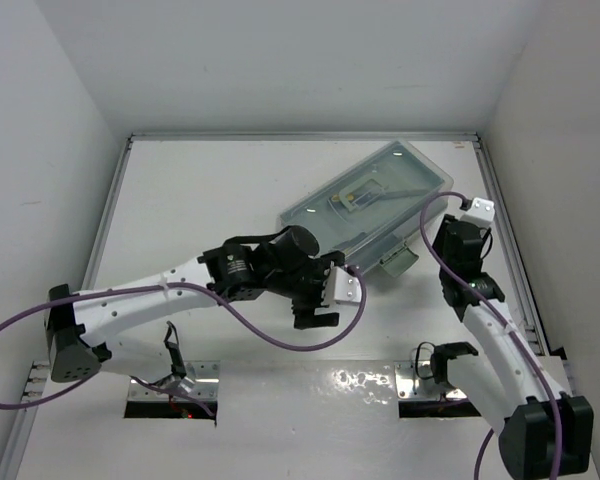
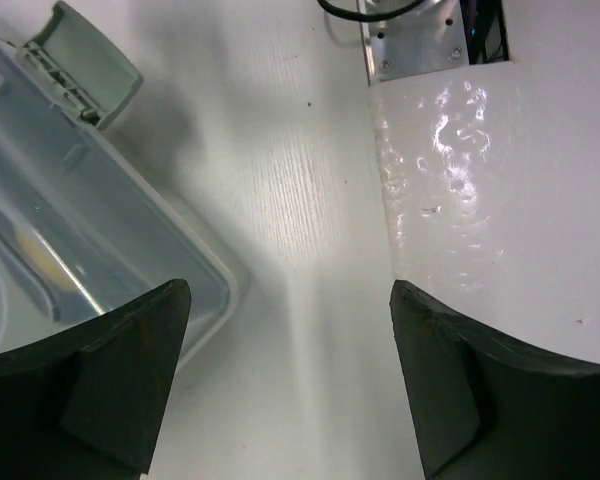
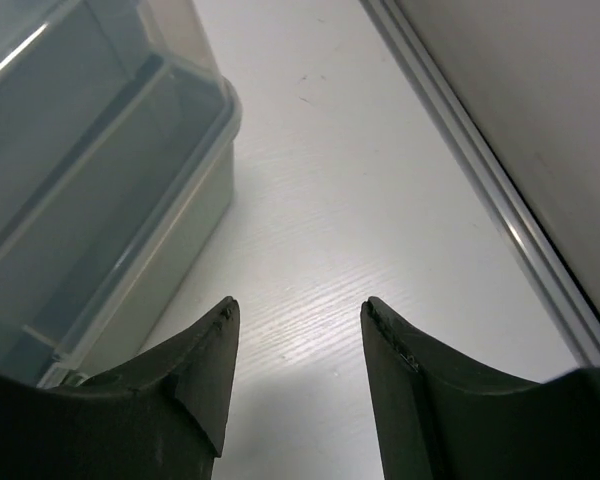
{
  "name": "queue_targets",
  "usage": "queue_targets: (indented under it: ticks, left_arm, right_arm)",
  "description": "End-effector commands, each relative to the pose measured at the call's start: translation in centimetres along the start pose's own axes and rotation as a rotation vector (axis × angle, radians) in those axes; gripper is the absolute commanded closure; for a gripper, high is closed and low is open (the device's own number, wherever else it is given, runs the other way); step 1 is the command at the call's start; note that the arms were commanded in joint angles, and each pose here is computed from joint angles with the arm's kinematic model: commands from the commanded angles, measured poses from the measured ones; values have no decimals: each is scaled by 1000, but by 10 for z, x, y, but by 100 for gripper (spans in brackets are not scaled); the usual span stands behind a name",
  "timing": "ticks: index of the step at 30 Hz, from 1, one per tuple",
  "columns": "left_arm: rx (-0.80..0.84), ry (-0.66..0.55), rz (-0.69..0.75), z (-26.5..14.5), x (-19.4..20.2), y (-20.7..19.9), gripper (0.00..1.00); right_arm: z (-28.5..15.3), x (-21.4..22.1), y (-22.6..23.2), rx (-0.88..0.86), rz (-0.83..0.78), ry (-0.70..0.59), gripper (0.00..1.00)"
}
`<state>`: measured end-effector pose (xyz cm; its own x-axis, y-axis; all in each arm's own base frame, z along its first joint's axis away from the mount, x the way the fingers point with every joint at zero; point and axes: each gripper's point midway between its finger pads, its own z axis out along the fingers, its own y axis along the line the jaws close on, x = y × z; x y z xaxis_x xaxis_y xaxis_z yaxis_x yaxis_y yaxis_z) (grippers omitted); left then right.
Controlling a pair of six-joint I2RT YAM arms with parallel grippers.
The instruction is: Sort the tools into containers
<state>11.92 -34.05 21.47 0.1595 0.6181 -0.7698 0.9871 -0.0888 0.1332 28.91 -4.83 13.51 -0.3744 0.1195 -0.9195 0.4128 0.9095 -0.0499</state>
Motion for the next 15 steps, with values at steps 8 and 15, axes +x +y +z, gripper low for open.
queue_targets:
  ticks: [8,15]
  left_arm:
    - [-394,-221,-133,-73,-92,89,17]
    - [-633,-254,-483,-132,-34,241,19]
  right_arm:
    - [10,14,6,-44,-61,53,51]
    - [35,18,14,-79,-42,104,68]
